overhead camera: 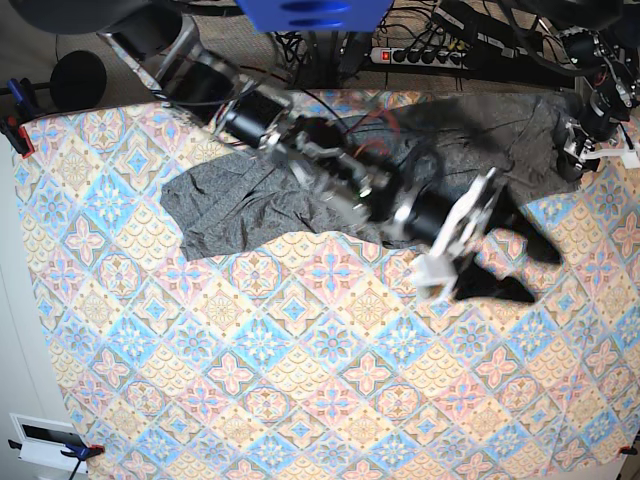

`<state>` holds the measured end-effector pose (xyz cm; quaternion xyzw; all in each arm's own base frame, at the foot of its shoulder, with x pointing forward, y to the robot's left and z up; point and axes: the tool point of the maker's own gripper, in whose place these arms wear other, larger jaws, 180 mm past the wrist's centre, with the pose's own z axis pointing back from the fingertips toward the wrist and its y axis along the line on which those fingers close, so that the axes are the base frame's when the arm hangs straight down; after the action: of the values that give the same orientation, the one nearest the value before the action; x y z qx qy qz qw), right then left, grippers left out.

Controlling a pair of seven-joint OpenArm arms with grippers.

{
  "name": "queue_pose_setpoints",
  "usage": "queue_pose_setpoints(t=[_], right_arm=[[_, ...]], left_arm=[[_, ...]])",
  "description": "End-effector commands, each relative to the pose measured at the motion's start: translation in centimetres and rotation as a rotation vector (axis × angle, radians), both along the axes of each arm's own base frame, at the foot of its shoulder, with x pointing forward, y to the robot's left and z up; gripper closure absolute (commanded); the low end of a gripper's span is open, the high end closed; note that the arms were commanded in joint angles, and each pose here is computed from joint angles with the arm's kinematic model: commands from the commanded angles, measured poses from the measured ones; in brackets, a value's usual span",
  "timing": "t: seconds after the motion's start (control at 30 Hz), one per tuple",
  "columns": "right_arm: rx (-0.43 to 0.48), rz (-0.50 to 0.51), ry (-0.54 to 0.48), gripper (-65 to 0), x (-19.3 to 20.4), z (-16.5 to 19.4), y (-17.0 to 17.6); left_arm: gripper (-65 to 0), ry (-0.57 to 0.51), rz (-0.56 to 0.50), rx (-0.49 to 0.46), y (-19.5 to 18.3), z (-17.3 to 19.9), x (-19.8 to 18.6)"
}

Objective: Layout the t-shirt on the table in an organized manner, then fold the t-shirt properly
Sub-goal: 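Release the strip with the right gripper and swing it back over the shirt, then grasp the middle of the strip with the right gripper and tuck it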

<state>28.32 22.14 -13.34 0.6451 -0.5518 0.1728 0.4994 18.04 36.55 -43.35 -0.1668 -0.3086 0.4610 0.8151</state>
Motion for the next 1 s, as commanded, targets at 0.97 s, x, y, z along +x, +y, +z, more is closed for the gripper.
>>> queue_pose_setpoints(t=[0.97], right_arm=[[-0.721,-0.351,0.459,-37.9,1.0,-21.1,-22.9]], left_arm=[[-32.1,-0.005,-0.016,0.215,3.7,6.7,-2.9]])
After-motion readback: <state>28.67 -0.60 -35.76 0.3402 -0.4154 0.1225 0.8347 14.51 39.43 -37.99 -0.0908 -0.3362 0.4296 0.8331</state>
